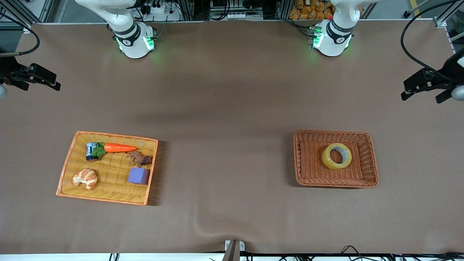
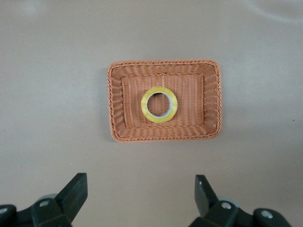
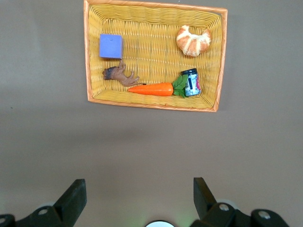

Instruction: Transfer tape with both arms

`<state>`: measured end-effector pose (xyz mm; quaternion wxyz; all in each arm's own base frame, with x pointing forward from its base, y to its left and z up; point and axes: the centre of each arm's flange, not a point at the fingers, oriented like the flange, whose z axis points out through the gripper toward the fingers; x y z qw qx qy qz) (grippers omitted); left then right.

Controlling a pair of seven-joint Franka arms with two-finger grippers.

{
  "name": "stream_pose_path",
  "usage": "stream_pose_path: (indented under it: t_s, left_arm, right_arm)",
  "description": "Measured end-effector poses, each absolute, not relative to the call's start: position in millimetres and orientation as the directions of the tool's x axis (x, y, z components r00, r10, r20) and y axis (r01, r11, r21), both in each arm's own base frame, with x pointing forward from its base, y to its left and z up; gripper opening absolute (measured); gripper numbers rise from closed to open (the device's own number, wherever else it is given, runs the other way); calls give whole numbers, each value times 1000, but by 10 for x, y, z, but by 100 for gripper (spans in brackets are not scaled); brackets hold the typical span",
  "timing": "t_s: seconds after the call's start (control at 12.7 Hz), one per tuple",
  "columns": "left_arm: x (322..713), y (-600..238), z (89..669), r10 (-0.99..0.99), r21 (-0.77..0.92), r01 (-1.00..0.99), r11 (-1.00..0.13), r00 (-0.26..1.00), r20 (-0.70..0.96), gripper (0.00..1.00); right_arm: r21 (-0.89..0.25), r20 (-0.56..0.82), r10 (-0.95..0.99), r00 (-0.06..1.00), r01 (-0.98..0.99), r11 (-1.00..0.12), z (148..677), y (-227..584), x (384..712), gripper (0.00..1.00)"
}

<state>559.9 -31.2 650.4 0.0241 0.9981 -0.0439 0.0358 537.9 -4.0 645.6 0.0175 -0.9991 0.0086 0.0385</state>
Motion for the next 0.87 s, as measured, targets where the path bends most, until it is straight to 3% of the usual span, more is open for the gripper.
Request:
stream_pose_path:
  t_s: [0.87]
  left_arm:
    - [5578,-543,6397,-139,5,-139,-990,989,48,100]
  right_arm:
    - [-37,-68,17,998,15,-999,6476,-46,5376,100]
